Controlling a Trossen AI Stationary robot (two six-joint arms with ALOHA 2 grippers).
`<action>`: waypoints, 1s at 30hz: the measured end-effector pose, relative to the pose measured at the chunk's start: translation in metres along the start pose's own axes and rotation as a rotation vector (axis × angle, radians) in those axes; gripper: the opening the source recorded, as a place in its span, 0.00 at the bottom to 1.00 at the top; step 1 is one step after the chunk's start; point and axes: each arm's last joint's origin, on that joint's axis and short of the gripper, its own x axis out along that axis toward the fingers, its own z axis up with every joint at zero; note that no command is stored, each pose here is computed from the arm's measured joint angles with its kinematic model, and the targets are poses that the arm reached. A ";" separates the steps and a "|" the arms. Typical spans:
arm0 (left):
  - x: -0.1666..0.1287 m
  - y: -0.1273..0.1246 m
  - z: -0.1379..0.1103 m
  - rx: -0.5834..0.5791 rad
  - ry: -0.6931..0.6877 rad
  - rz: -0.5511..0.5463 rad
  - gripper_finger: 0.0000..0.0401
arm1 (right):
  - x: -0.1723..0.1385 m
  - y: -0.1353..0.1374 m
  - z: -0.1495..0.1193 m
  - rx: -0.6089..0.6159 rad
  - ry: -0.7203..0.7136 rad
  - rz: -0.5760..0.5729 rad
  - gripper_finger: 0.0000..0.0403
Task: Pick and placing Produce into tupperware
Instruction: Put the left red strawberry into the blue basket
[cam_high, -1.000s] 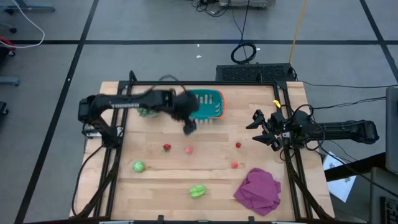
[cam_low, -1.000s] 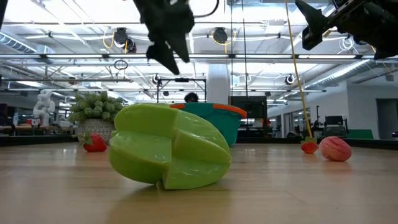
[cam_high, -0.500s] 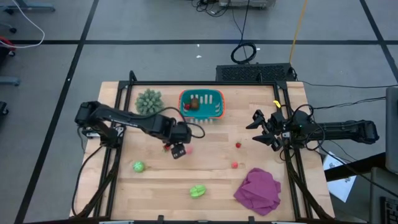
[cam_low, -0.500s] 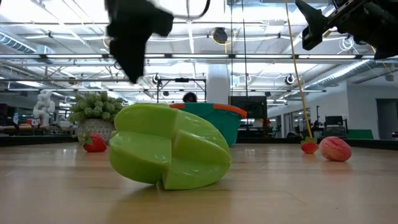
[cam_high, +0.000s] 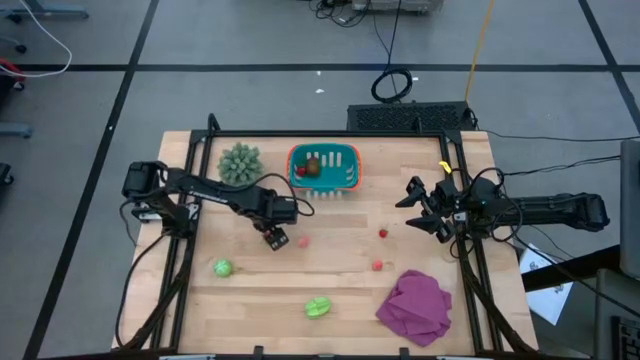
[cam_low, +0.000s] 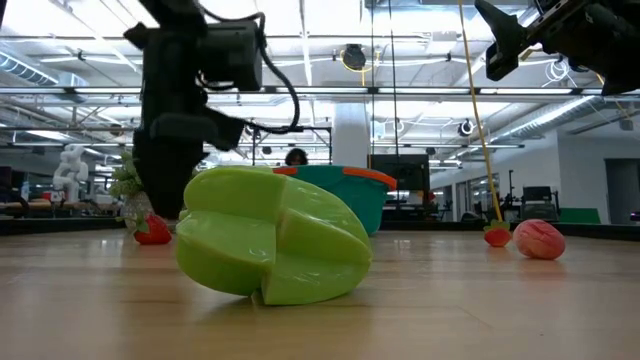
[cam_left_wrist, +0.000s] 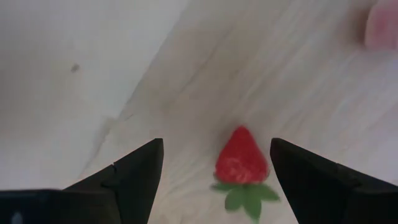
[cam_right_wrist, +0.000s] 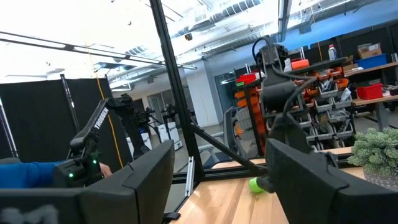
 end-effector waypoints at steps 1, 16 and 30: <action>0.003 0.001 -0.001 -0.008 -0.001 -0.003 0.74 | 0.000 0.000 0.000 0.000 0.000 0.000 0.60; 0.017 0.003 -0.008 -0.040 0.024 -0.072 0.74 | 0.000 0.000 0.000 0.000 0.000 0.000 0.60; 0.023 0.003 -0.015 -0.063 0.043 -0.066 0.74 | 0.000 0.000 0.000 0.000 -0.001 0.000 0.60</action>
